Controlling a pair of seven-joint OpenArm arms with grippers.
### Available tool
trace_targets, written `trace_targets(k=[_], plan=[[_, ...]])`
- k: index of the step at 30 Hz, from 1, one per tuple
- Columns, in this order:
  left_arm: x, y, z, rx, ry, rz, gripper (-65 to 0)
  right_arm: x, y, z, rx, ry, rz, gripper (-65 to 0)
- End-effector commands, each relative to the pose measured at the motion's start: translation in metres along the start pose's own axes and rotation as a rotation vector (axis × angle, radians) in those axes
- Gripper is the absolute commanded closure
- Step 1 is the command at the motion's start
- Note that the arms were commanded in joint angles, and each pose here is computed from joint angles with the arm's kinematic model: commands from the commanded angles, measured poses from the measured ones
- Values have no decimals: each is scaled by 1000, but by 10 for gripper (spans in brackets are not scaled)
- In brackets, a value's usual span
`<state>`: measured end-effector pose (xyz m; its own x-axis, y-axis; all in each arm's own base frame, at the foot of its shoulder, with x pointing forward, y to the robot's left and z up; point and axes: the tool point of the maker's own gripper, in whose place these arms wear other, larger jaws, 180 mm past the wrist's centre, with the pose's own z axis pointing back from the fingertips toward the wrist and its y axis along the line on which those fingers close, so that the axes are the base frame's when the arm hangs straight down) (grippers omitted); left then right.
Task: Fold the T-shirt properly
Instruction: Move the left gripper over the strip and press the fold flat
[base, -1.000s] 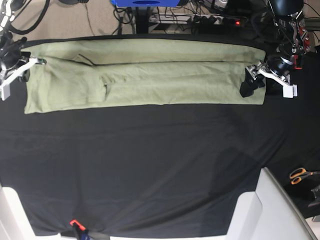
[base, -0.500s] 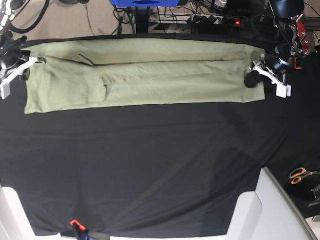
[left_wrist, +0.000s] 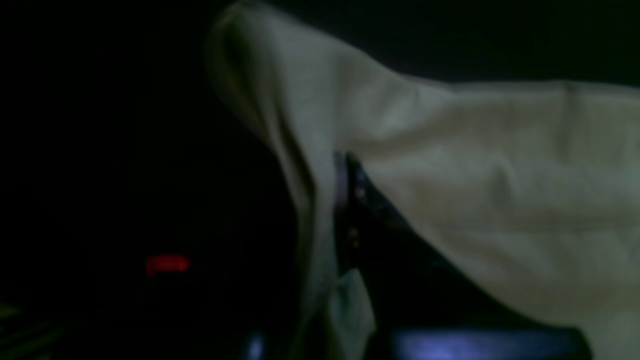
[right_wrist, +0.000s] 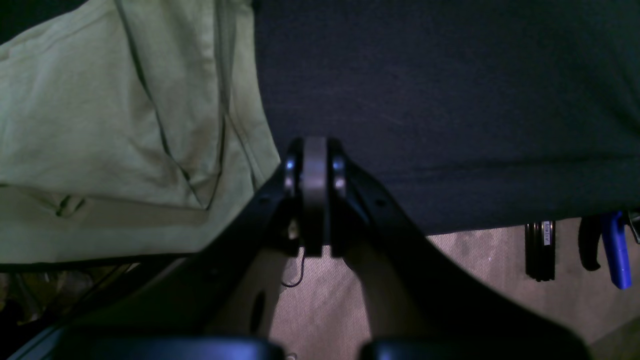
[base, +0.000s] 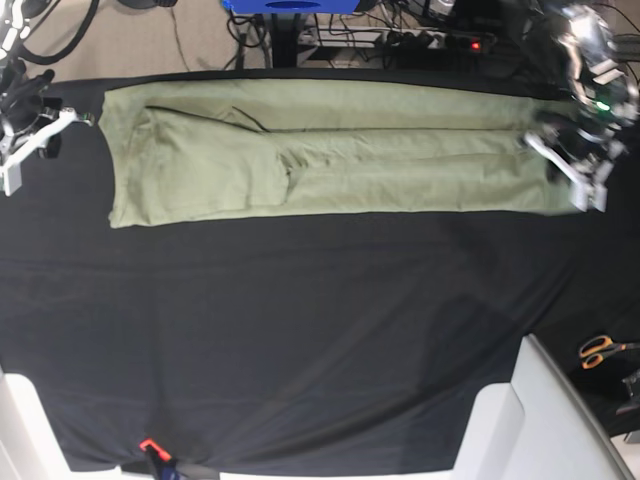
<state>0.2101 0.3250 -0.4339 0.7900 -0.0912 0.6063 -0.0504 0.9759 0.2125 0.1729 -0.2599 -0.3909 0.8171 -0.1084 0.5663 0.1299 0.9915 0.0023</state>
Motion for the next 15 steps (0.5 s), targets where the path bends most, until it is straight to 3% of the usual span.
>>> trace_targets(k=[1,4,7,12,15], plan=[[20,-9,3,11,-56,-28,0,9,-2,3,-3,-32,10,-14],[10,-47,7,15,-16,-93,0,10,-2,3,-3,-34,10,-14],[14,-76,12,13,-20,-88,0,10,-2,3,-3,-34,10,-14],[25,-130,14,-94,-49,-142,0,9,-2,3,-3,-32,10,-15],[26,-150,12,-106,-52,-144,0,10,-2,3,-4,-33,11,-15]])
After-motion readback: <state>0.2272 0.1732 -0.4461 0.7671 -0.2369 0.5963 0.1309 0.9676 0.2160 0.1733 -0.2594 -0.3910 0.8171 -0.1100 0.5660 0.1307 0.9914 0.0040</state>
